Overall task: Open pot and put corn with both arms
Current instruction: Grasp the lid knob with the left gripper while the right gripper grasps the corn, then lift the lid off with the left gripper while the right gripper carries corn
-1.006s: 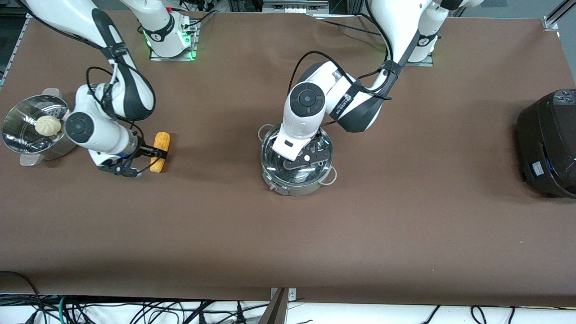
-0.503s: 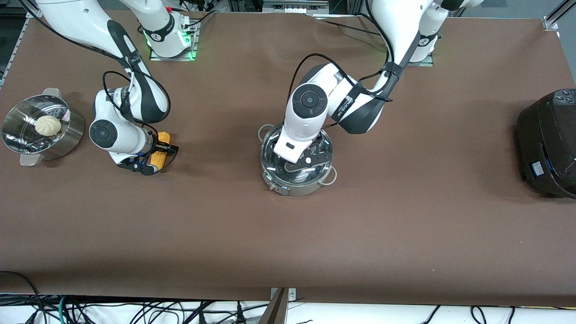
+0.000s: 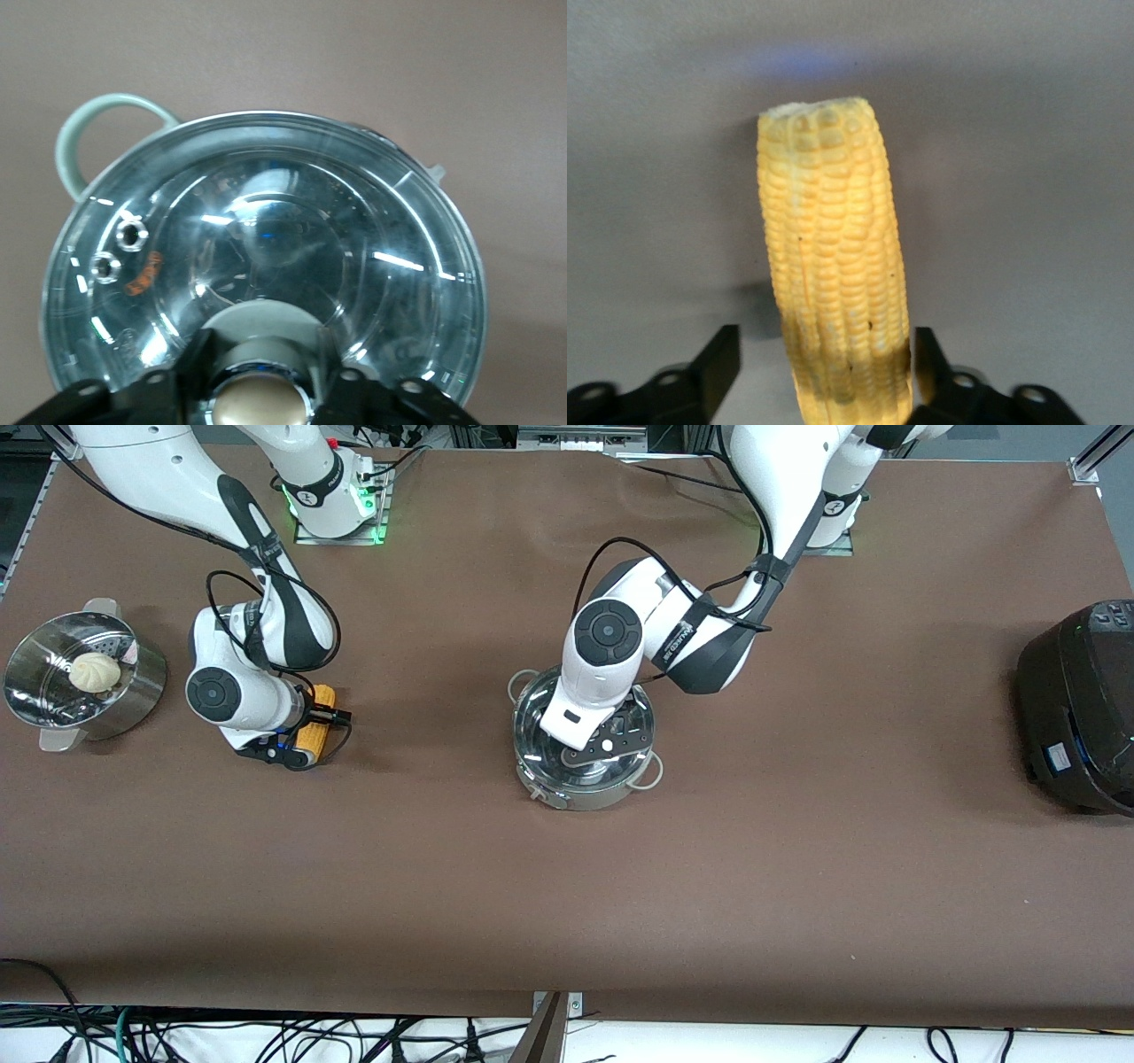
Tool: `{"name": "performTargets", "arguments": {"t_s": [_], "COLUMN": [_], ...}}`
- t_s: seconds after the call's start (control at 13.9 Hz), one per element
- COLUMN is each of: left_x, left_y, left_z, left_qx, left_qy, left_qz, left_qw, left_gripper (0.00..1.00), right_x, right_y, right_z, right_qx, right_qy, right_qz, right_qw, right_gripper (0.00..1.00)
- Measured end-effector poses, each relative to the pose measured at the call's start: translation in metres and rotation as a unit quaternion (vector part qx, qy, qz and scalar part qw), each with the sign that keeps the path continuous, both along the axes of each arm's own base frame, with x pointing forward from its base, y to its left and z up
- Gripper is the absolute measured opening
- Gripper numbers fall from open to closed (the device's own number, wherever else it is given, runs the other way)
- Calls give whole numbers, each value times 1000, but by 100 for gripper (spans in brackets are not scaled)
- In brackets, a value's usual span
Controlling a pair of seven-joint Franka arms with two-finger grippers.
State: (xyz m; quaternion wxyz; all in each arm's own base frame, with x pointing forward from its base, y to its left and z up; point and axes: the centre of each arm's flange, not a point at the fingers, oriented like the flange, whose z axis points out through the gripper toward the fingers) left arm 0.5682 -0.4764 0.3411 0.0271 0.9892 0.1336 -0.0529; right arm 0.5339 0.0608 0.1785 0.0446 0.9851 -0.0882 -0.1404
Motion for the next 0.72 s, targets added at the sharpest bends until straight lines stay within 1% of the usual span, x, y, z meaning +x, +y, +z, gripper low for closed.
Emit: {"name": "performTargets", "arguments": {"t_s": [0.14,0.22,0.36,0.43,0.57,0.65,0.72], "left_x": [0,0,0,0,-1,-1,-4], "left_y": [0,0,0,0,0,1,3], "left_z": [0,0,0,0,2,8,17], "left_qx": [0,0,0,0,1,4,9], "left_qy": [0,0,0,0,2,5,11], "left_qz": [0,0,-1,-1,-3,-4,-5], "left_qw": [1000,1000,1000,1000,1000,1000,1000], "left_gripper": [48,48,48,48,48,48,48], "right_x": [-2,-2,3,8,27,41,52], "right_y": [-1,-1,-1,0,3,7,13], "right_z": [-1,-1,5,15,50,74,98], "right_qx": [-6,-8,-11,-14,-20,-22,-22], "right_qy": [9,12,15,25,49,51,46], "right_qz": [7,9,12,12,12,13,15], "right_qw": [1000,1000,1000,1000,999,998,999], "right_gripper": [55,48,48,48,48,45,42]}}
